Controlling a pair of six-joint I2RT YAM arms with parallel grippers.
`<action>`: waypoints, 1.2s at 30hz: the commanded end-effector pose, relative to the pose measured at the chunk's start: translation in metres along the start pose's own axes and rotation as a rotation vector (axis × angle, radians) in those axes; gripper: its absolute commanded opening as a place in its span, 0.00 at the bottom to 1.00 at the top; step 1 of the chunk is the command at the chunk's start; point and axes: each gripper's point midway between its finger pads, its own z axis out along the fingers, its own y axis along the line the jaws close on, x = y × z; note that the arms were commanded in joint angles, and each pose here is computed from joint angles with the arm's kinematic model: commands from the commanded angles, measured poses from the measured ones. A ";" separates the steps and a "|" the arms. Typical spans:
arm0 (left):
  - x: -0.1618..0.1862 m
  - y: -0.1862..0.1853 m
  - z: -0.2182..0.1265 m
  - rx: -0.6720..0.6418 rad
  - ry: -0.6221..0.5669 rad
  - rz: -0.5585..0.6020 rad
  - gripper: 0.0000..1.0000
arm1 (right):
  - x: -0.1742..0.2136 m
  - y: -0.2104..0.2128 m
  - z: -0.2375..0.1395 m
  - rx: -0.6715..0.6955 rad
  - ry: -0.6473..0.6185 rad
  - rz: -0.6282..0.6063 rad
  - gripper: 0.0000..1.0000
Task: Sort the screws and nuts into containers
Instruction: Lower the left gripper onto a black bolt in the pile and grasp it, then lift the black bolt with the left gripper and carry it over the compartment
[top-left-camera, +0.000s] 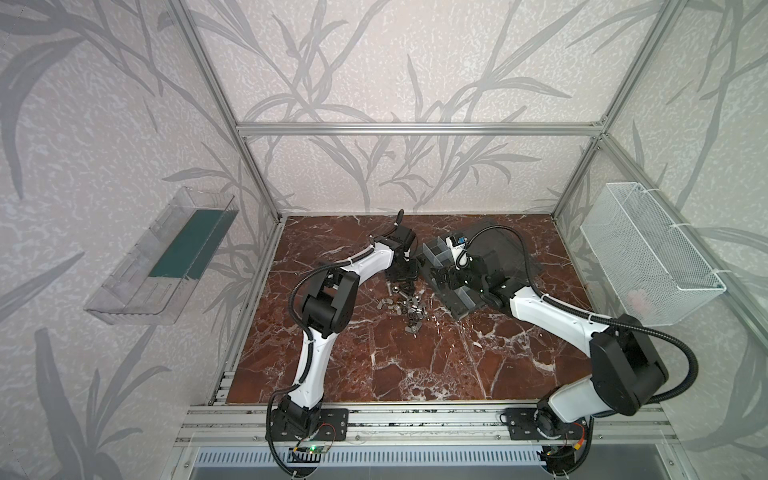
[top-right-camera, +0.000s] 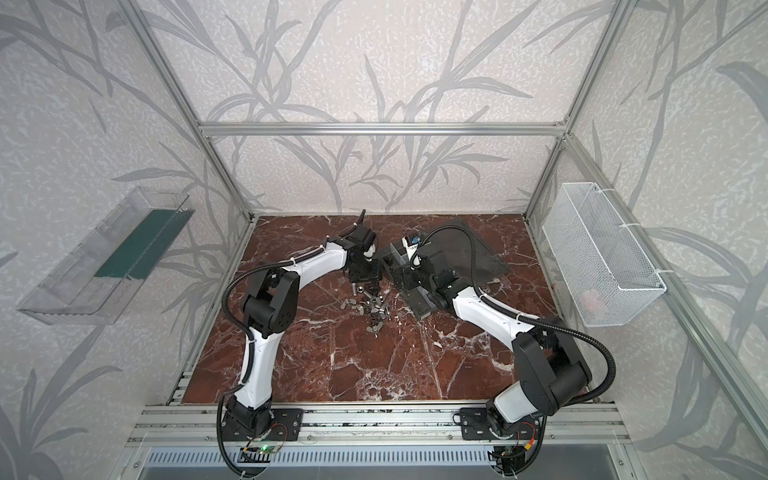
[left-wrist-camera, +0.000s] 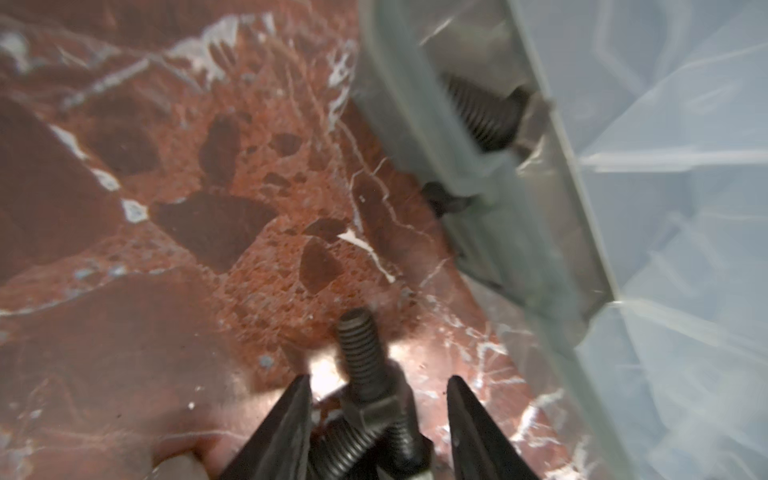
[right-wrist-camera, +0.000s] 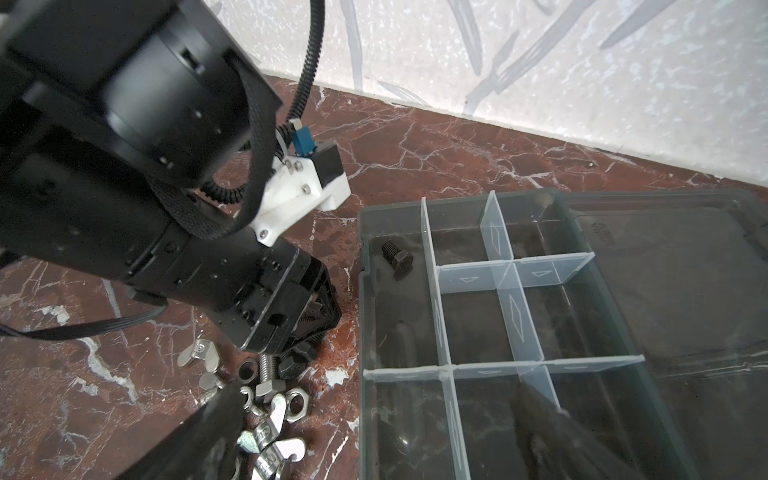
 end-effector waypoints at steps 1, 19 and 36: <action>0.008 0.014 0.005 -0.103 0.029 0.038 0.51 | -0.006 0.000 -0.003 0.005 -0.033 0.000 0.99; 0.015 0.028 0.027 -0.183 0.054 0.084 0.43 | -0.002 -0.001 0.001 0.005 -0.029 0.008 0.99; 0.008 0.024 0.018 -0.171 0.019 0.096 0.24 | -0.005 -0.004 -0.003 0.027 -0.038 0.005 0.99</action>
